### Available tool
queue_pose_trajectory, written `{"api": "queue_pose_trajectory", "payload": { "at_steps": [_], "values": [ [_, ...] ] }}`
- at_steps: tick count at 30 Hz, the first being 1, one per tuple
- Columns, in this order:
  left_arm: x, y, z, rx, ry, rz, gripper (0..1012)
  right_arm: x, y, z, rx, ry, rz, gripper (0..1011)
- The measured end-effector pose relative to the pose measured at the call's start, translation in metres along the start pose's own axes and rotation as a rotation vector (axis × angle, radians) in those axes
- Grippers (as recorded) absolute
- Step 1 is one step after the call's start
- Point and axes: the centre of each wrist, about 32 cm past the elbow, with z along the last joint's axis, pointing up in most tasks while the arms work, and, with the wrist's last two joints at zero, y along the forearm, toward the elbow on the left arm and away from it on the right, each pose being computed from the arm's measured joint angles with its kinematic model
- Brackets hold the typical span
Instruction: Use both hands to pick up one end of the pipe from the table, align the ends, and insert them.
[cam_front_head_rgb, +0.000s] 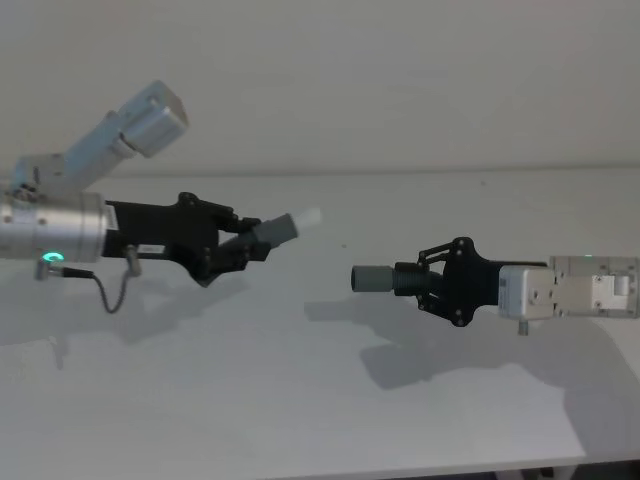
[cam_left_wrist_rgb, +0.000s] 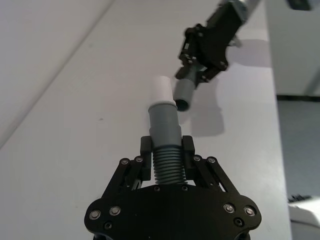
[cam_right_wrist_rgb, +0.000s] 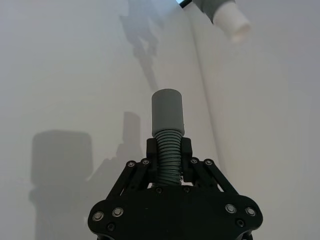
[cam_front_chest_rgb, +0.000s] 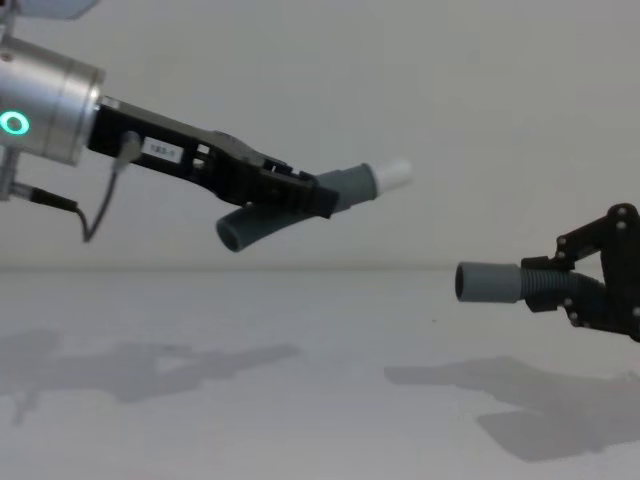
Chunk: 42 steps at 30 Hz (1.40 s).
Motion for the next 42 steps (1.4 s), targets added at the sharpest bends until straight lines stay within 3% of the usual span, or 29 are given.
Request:
{"api": "queue_pose_trajectory", "payload": {
  "at_steps": [5,10,11,16,22,28,42],
  "values": [
    [0.0157,0.0130,-0.0012,-0.003,-0.021,-0.092,325,0.000,0.000,0.000,0.000,0.000,0.000,237],
    [0.0310,0.0208,-0.0061,0.000,-0.028,-0.172,325,0.000,0.000,0.000,0.000,0.000,0.000,237],
    [0.0365,0.0228,-0.0079,0.000,-0.028,-0.196,325,0.000,0.000,0.000,0.000,0.000,0.000,237],
    [0.0533,0.0257,-0.0155,0.001,-0.028,-0.278,325,0.000,0.000,0.000,0.000,0.000,0.000,237],
    [0.0652,0.0235,-0.0255,0.001,-0.018,-0.320,325,0.000,0.000,0.000,0.000,0.000,0.000,237],
    [0.0698,0.0170,-0.0339,-0.003,-0.008,-0.331,325,0.000,0.000,0.000,0.000,0.000,0.000,237],
    [0.0703,-0.0019,-0.0467,-0.019,0.012,-0.323,325,0.000,0.000,0.000,0.000,0.000,0.000,237]
  ]
}}
